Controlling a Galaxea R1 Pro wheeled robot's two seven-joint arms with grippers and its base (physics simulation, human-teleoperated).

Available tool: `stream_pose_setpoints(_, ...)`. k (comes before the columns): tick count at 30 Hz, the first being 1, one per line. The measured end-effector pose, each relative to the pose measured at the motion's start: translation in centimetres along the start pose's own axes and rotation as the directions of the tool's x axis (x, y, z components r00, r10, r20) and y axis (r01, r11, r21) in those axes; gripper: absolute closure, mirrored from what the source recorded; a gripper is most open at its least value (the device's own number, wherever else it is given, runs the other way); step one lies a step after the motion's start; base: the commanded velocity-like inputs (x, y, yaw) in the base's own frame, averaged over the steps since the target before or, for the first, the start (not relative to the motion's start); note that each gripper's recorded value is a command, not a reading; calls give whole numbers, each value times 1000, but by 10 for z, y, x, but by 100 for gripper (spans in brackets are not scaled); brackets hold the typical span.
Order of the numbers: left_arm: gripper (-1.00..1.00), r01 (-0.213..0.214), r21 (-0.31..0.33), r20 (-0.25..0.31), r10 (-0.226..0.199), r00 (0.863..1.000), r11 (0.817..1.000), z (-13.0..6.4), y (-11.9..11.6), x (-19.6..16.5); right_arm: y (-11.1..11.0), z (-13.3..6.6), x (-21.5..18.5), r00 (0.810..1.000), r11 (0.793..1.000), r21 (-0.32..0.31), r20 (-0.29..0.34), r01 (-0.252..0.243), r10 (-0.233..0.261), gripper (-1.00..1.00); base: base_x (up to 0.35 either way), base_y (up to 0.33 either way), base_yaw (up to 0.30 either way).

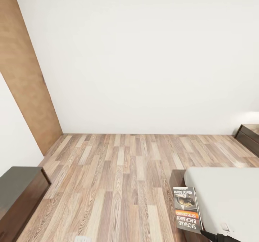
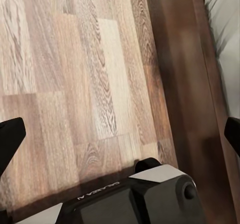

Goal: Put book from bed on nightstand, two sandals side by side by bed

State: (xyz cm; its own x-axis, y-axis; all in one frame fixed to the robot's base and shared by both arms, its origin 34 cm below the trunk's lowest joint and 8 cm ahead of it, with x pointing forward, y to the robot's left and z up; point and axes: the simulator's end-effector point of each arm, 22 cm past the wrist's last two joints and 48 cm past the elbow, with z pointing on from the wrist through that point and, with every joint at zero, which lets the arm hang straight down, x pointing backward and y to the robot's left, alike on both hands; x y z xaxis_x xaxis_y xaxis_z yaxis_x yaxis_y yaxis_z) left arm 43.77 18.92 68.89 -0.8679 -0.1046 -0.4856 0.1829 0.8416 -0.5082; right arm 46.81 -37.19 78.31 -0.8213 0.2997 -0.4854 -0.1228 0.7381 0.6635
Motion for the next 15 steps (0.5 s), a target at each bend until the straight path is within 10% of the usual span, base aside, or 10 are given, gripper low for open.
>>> stream_pose_setpoints(15, -100, -13, 2, 20, 13, 1000, 1000, -2, -3, -10, 5, -2, -8, 1000, 1000, -7, 18, 15, -15, 100, 0, 0, 0)
